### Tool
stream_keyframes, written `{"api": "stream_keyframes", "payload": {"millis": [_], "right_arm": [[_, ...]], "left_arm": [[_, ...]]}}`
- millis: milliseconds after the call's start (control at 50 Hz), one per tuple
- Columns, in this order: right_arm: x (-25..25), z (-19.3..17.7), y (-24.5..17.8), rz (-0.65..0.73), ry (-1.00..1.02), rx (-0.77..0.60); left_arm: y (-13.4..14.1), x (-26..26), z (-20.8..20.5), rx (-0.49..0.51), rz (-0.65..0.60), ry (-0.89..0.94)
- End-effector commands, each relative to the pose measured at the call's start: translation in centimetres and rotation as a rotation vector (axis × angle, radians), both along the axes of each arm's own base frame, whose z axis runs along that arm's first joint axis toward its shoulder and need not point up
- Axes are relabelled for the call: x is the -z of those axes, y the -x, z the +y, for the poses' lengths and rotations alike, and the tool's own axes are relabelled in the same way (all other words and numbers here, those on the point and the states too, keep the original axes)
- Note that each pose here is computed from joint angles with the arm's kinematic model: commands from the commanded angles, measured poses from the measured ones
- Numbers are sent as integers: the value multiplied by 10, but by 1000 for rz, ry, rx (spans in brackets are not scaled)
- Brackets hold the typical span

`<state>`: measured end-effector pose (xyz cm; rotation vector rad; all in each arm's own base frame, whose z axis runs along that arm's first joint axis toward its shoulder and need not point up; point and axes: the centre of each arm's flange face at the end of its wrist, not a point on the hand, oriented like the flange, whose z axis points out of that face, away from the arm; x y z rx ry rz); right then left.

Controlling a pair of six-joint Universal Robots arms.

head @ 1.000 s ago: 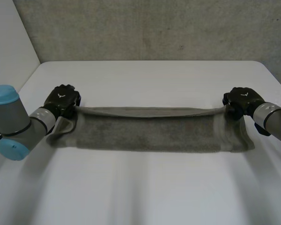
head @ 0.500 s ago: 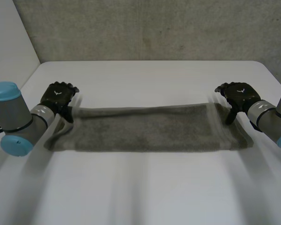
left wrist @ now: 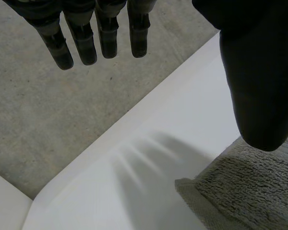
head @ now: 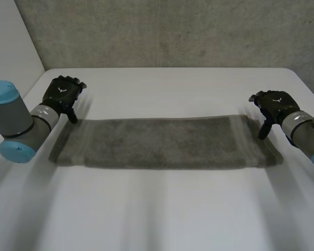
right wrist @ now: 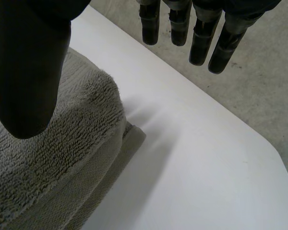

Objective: Fold the towel.

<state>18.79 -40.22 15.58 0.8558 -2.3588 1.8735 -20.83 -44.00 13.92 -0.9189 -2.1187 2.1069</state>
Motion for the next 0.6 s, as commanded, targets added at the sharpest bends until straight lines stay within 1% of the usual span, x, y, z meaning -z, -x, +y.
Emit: {"api": "stream_keyframes", "payload": {"millis": [20, 40, 60, 80, 100, 120, 140, 160, 180, 200, 220, 280, 300, 320, 340, 360, 380, 400, 420, 460, 520, 600], "right_arm": [[-25, 3, 1, -7, 50, 11], [-37, 6, 2, -20, 67, 15], [-37, 6, 2, -20, 68, 15], [-50, 10, 2, -45, 86, 13], [-50, 10, 2, -46, 86, 13], [-61, 15, 4, -79, 93, 24], [-72, 22, 6, -109, 94, 32], [-72, 22, 6, -109, 94, 32], [-79, 31, 6, -130, 79, 29], [-80, 41, 5, -138, 43, 13], [-80, 42, 5, -138, 43, 13], [-73, 61, 4, -133, -44, -21], [-65, 70, 4, -122, -83, -29], [-65, 70, 4, -122, -83, -29], [-55, 78, 3, -105, -123, -34], [-45, 85, 5, -82, -150, -36], [-45, 85, 5, -82, -150, -36], [-36, 93, 5, -53, -173, -47], [-36, 93, 5, -53, -173, -47], [-20, 102, 6, -7, -180, -72], [-8, 100, 9, 16, -138, -70], [4, 91, 19, 14, -107, -48]], "left_arm": [[1, -4, 8, 19, 6, -23], [1, -4, 8, 19, 6, -23], [0, -12, 14, 18, 11, -30], [-1, -25, 26, 20, 17, -38], [-1, -25, 26, 20, 17, -38], [-2, -34, 35, 21, 28, -40], [-2, -34, 36, 21, 28, -40], [-2, -44, 45, 22, 42, -39], [-2, -54, 55, 19, 64, -39], [-2, -54, 56, 19, 64, -39], [-4, -62, 67, 13, 92, -47], [-6, -70, 89, 7, 159, -86], [-6, -70, 89, 7, 159, -86], [-7, -70, 100, 5, 187, -112], [-6, -69, 111, 5, 214, -136], [-6, -68, 111, 5, 214, -137], [-6, -65, 120, 5, 229, -157], [-5, -61, 129, 7, 238, -171], [-5, -61, 129, 7, 239, -172], [-3, -52, 144, 19, 238, -181], [-1, -49, 150, 29, 238, -178], [6, -49, 161, 58, 239, -136]]}}
